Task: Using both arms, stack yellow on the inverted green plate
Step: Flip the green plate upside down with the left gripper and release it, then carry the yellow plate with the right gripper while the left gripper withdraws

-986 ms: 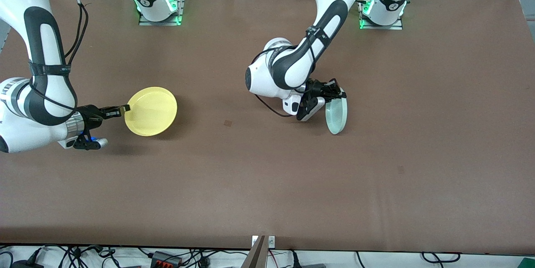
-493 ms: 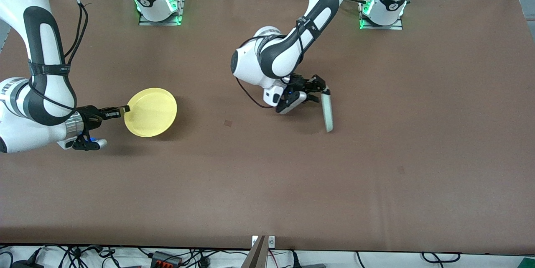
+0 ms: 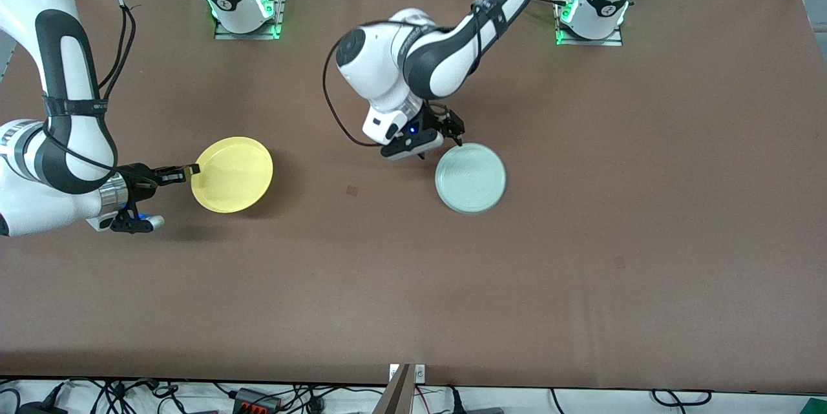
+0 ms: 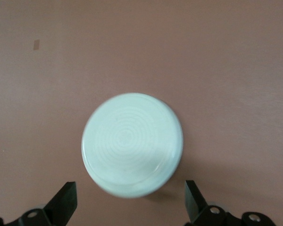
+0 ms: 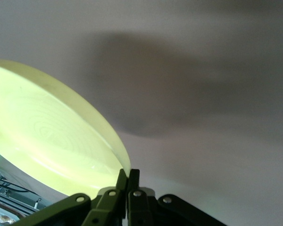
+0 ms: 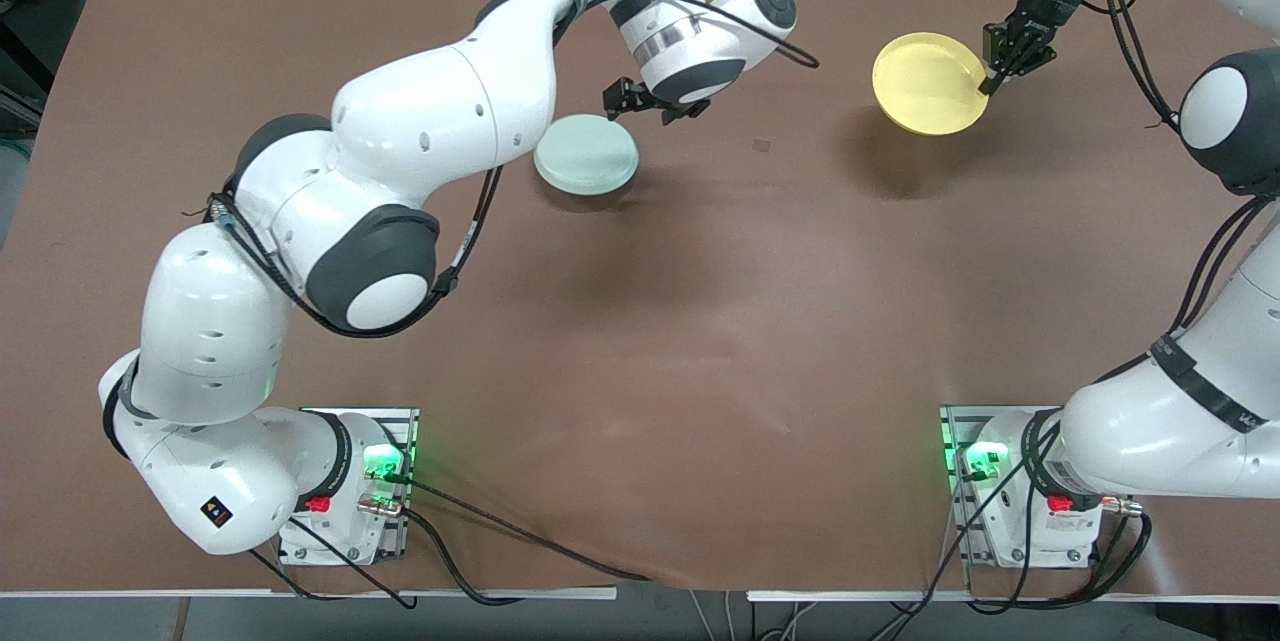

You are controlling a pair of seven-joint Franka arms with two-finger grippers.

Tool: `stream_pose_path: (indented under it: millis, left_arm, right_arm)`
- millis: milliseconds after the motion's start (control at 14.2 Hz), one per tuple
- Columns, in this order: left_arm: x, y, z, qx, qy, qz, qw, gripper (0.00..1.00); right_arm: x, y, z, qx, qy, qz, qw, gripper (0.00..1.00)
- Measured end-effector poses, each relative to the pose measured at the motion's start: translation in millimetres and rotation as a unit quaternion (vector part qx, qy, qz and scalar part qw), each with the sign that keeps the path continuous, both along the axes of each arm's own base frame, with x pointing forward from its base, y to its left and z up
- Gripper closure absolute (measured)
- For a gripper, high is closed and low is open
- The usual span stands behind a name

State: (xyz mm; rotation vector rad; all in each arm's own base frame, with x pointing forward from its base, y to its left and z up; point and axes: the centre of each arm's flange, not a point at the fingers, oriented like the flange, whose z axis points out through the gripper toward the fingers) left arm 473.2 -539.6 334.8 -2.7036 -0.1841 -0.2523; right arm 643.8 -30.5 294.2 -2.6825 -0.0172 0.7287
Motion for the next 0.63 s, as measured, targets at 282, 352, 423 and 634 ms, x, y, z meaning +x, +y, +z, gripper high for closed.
stream_pose_path:
  millis: [282,352,423,634]
  left_arm:
    - [12.5,15.3,38.2,-0.024,0.002,0.005,1.0,0.0]
    - [23.4,27.0,46.7,-0.028,0.004,0.01,1.0,0.0]
    - [36.2,42.0,57.0,-0.033,0.009,0.014,0.999,0.0]
    - [78.1,109.3,97.5,-0.044,0.044,0.023,0.998,0.0]
  right_arm:
    - [2.1,23.0,1.7,0.025,-0.003,0.001,1.0,0.97]
    - [2.8,39.0,2.5,0.035,-0.002,0.002,0.999,0.97]
    - [3.2,59.2,2.9,0.045,0.001,0.0,0.999,0.97]
    - [5.2,132.6,-1.7,0.084,0.0,-0.01,0.996,0.97]
